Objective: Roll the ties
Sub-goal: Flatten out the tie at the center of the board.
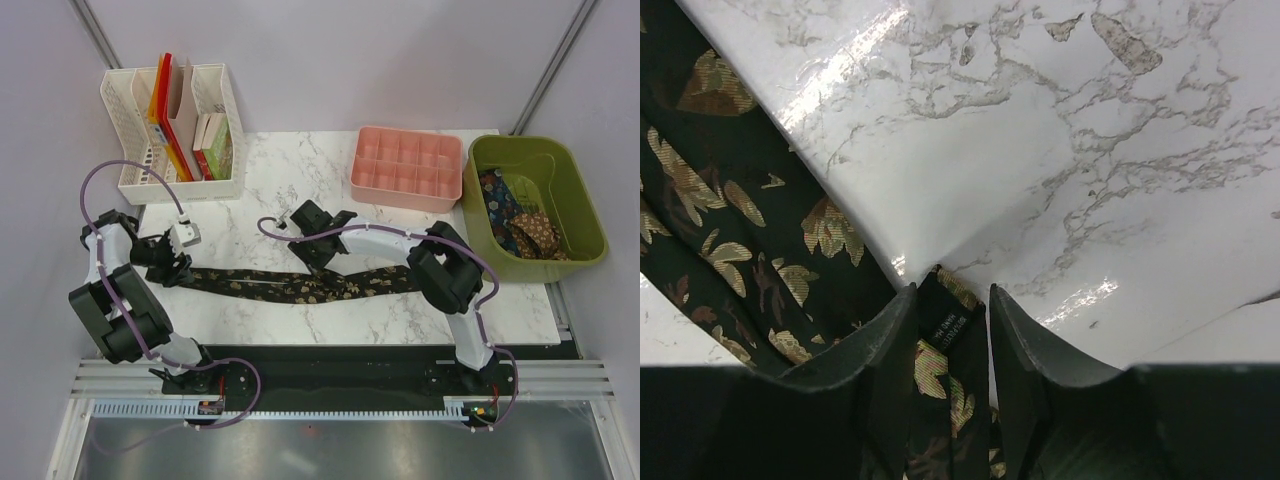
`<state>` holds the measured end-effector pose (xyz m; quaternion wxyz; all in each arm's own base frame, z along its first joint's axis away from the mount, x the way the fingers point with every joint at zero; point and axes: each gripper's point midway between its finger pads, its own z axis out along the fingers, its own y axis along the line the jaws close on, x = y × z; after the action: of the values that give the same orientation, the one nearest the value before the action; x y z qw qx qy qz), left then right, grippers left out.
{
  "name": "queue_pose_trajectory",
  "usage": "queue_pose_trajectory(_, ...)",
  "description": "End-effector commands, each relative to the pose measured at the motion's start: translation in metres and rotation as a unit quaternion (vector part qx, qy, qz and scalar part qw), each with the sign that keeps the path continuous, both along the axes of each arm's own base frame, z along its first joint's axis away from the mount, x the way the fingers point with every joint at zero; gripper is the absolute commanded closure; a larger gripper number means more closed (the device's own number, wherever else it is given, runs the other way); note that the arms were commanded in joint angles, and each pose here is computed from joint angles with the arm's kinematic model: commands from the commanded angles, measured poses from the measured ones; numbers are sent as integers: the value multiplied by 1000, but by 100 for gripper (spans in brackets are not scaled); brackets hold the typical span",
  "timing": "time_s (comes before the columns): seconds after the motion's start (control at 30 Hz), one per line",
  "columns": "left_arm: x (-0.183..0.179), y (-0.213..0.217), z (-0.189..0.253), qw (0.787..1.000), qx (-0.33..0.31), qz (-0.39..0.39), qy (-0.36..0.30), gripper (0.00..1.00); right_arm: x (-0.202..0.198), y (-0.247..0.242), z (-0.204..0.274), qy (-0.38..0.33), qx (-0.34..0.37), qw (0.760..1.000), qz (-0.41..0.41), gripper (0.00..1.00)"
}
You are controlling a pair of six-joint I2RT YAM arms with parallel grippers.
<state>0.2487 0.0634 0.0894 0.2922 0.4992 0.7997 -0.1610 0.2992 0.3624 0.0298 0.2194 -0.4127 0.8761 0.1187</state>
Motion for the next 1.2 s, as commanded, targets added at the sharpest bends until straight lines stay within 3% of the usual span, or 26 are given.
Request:
queue_pose_trajectory(0.0, 9, -1, 6, 1000, -3, -5, -23, 32, 5, 9, 1, -2, 8, 1000, -2, 58)
queue_pose_trajectory(0.07, 10, 0, 7, 1000, -1, -5, -26, 32, 2, 8, -6, 12, 7, 1000, 0, 59)
queue_pose_trajectory(0.17, 11, 1, 8, 1000, -1, -2, -26, 32, 2, 11, -3, 21, 18, 1000, 3, 69)
queue_pose_trajectory(0.33, 14, 3, 10, 1000, -2, 2, -25, 31, 9, 16, 26, 18, 55, 998, 7, 100)
queue_pose_trajectory(0.53, 18, 1, 15, 1000, -1, 1, -28, 31, 10, -6, 100, 18, 139, 990, 8, 100)
queue_pose_trajectory(0.6, 18, -3, 15, 1000, 0, -5, -28, 31, 0, -24, 109, 14, 137, 990, 25, 100)
queue_pose_trajectory(0.9, 10, -27, 7, 998, 4, -58, -10, 31, -22, -101, 71, 54, 66, 996, 36, 99)
queue_pose_trajectory(1.17, 6, -59, -11, 992, 13, -124, 3, 30, -23, -153, 46, 48, -9, 998, 49, 78)
